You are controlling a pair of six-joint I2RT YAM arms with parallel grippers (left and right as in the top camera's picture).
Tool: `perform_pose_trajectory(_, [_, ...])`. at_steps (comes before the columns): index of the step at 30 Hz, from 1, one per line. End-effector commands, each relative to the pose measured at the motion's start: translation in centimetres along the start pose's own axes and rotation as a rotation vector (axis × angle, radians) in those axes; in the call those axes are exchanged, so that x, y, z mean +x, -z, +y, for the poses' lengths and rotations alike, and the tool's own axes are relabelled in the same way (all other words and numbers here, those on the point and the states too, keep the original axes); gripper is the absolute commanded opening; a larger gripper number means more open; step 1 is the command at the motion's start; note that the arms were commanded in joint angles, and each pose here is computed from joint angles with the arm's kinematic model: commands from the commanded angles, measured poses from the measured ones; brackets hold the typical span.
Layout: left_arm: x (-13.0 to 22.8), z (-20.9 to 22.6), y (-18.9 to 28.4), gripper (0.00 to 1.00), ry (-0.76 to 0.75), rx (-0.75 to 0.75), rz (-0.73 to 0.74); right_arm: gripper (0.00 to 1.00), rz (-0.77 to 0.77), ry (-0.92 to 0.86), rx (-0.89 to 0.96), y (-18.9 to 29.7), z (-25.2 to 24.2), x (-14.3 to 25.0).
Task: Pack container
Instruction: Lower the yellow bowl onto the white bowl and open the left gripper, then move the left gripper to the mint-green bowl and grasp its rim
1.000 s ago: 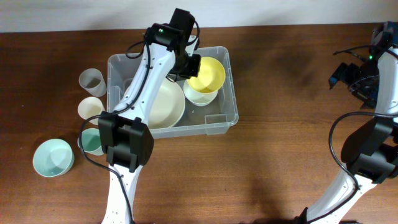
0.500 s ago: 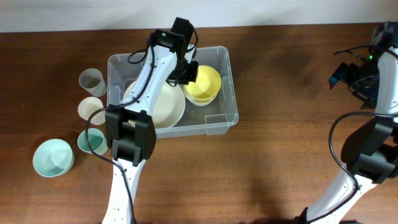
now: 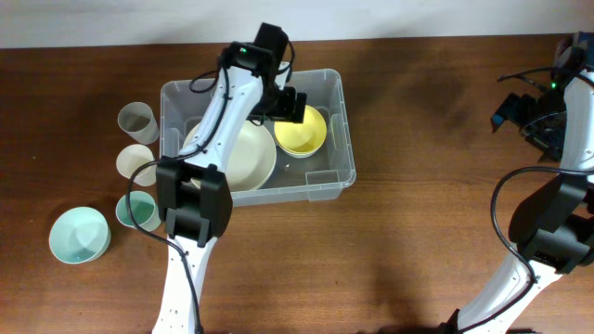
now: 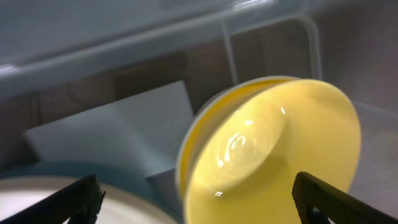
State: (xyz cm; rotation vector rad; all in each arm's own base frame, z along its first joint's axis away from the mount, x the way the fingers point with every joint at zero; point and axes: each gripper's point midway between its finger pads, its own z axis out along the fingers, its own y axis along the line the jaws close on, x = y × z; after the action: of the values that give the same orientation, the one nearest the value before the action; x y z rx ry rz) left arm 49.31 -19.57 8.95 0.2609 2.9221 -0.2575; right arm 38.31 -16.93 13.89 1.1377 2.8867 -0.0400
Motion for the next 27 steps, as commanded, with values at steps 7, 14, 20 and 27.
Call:
perform_pose_trajectory(7, [-5.9,6.4,16.6,0.99,0.108,-0.008,-0.381,0.99,-0.001,-0.011,0.002,0.1,-0.1,0.1])
perform_pose_trajectory(14, [-0.6,14.8,24.8,0.99,0.375,-0.081,-0.409,0.99,-0.002,-0.011,0.002,0.1,-0.1,0.1])
perform_pose_trajectory(20, [1.1,19.7,28.2,1.00,0.523,-0.101,-0.475,0.99,-0.001,-0.011,0.002,0.1,-0.1,0.1])
perform_pose_trajectory(27, [4.3,22.7,30.1,1.00,0.609,-0.151,-0.456,0.99,-0.001,-0.011,0.002,0.1,-0.1,0.1])
